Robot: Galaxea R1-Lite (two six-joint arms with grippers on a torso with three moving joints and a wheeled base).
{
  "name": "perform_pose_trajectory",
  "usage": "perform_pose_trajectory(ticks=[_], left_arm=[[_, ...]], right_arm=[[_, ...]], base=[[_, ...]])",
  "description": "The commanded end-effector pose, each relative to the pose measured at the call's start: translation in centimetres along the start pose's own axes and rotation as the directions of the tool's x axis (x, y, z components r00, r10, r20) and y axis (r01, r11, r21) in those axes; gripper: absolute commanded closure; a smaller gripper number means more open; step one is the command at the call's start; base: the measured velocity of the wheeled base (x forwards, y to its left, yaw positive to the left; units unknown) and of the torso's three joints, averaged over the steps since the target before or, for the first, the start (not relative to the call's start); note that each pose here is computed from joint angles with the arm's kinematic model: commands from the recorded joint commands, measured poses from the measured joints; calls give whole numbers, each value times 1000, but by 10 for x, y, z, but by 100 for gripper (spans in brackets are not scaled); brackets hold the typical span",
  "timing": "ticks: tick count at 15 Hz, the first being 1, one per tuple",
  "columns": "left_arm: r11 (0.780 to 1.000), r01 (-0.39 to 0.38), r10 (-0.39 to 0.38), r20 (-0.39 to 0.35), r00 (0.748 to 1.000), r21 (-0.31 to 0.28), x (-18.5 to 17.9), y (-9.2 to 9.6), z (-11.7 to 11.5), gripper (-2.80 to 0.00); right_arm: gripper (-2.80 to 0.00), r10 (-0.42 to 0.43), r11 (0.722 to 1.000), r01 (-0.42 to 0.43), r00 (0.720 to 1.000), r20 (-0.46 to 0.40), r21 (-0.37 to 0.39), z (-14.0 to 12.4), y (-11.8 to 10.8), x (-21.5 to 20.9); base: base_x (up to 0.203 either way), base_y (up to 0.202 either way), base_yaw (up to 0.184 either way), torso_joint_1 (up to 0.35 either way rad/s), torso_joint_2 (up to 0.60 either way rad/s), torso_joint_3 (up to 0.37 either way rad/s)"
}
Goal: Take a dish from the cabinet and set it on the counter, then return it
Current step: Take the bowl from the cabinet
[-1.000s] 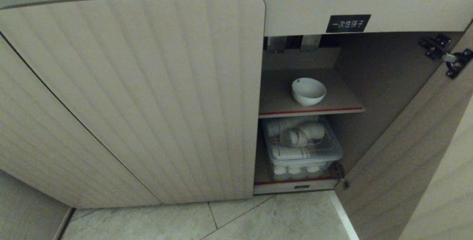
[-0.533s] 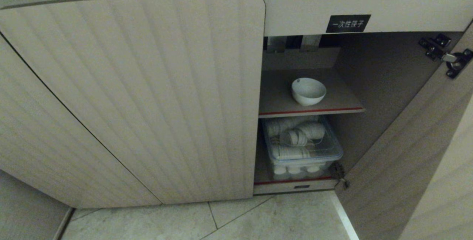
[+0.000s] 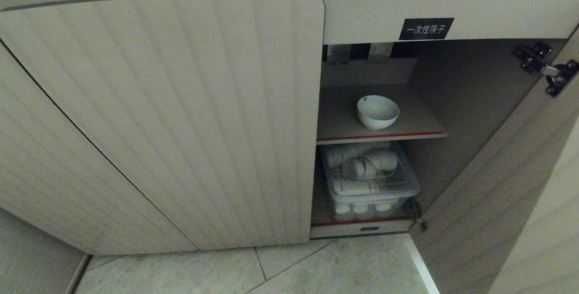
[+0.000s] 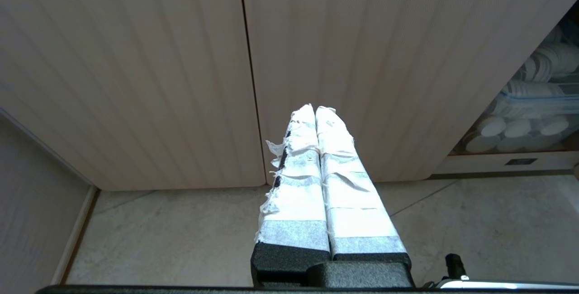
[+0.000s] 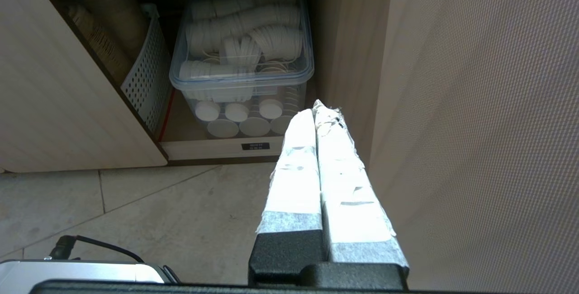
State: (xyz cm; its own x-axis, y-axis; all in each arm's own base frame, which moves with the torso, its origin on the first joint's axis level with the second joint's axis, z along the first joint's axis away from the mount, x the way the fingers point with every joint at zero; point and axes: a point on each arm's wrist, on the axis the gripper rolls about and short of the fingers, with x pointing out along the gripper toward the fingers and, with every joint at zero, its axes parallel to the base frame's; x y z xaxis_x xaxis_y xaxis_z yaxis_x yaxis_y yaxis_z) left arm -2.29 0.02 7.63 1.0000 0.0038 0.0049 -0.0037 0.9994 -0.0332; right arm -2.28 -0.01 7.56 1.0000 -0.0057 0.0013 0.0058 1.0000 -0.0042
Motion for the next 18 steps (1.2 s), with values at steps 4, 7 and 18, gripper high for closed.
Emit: perform_pose_trajectory(ticks=[4, 7, 18], left_arm=[[1000, -1, 1, 1, 1000, -1, 0, 0, 0, 0], [1000, -1, 1, 0, 1000, -1, 0, 0, 0, 0], [1000, -1, 1, 1, 1000, -1, 0, 0, 0, 0]], right_arm=[[0, 0, 1000, 0, 1000, -1, 9, 0, 0, 0], [0, -2, 1000, 2, 1000, 0, -1, 0, 0, 0], [0, 59, 992, -58, 998, 0, -111, 22, 1, -5]], base=[[0, 0, 0, 0, 0, 0], [0, 0, 0, 0, 0, 0], [0, 0, 0, 0, 0, 0]])
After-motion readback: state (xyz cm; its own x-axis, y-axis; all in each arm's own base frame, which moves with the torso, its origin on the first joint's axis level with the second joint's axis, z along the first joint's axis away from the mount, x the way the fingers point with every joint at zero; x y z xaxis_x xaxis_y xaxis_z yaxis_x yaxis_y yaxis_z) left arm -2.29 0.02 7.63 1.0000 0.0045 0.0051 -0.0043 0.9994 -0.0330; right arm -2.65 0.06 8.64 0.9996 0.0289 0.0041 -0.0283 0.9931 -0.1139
